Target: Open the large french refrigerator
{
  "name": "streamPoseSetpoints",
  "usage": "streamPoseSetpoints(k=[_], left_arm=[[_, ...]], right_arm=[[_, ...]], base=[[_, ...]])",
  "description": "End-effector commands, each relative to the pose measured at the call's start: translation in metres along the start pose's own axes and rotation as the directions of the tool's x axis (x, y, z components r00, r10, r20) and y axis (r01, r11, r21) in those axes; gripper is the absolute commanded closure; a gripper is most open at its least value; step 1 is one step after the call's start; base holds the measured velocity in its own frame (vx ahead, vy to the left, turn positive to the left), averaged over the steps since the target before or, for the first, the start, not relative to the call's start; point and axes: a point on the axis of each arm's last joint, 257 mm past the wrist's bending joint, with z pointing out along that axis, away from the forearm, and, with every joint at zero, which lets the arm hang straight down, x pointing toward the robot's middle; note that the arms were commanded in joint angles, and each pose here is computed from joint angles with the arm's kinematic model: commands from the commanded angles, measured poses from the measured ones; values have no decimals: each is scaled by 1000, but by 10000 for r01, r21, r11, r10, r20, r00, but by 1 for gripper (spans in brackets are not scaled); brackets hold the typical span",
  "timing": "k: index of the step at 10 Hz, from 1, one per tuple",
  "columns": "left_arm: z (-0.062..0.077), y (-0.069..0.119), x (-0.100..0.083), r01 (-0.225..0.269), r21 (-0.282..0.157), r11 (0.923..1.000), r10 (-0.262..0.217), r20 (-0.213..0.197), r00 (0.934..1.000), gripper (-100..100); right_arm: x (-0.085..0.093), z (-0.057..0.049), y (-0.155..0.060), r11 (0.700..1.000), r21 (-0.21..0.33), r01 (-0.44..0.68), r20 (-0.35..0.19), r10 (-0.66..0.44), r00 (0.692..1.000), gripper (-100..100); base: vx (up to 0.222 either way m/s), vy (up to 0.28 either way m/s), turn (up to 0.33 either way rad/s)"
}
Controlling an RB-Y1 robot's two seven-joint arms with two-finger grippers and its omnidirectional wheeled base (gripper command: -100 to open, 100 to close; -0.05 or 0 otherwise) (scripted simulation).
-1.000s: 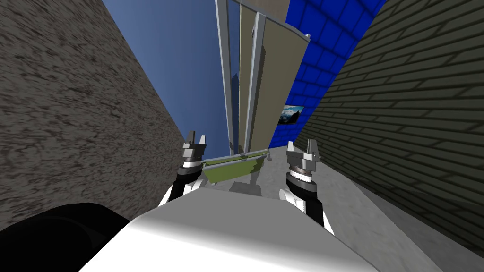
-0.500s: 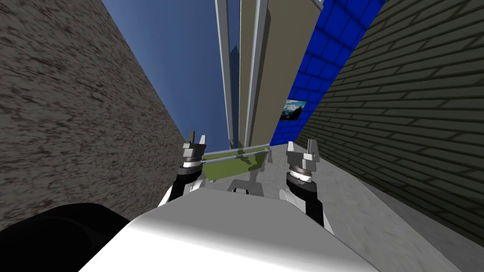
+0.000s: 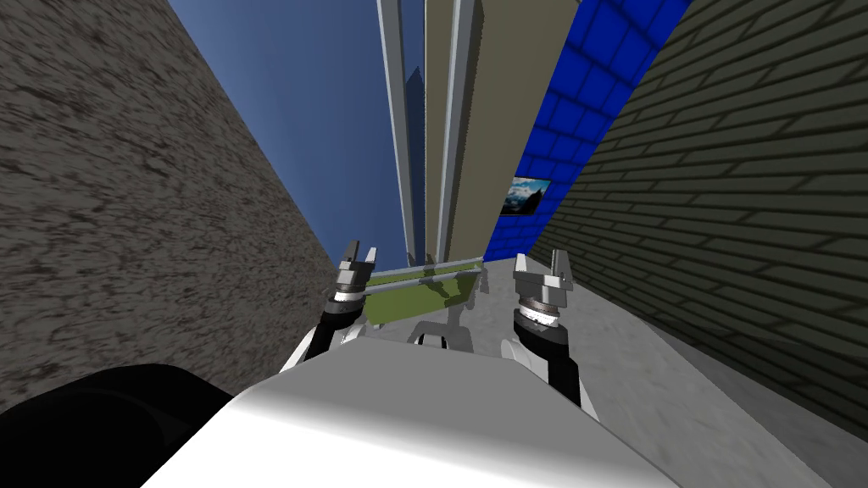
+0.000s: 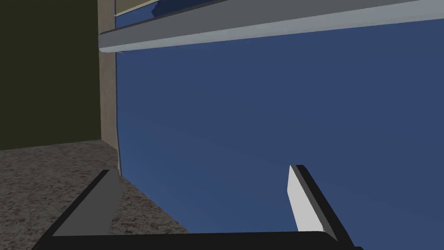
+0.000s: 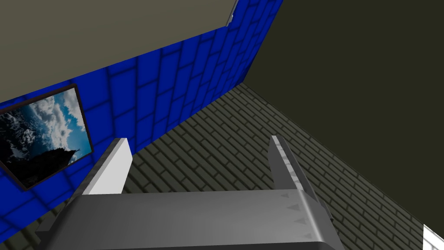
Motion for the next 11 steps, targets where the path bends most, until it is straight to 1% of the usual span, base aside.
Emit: streamPoseSetpoints(k=[1,5,6,9,11], left_arm=[[-8,19,5,52,-237,9997,-61,-363,9993,-100],[-25,54,8,222,-643,9977,-259,-580,9980,-100],[-26,55,8,221,-682,9974,-260,-578,9980,-100],[-40,80,8,376,-984,9944,-436,-592,9973,-100],[-51,97,8,485,-1237,9911,-556,-546,9970,-100]], right_arm=[[0,0,0,10000,0,0,0,0,10000,0],[0,0,0,10000,0,0,0,0,10000,0],[0,0,0,10000,0,0,0,0,10000,0],[0,0,0,10000,0,0,0,0,10000,0],[0,0,0,10000,0,0,0,0,10000,0]], base=[[70,-58,3],[73,-82,1],[47,-69,4],[55,-64,1],[69,-77,1]])
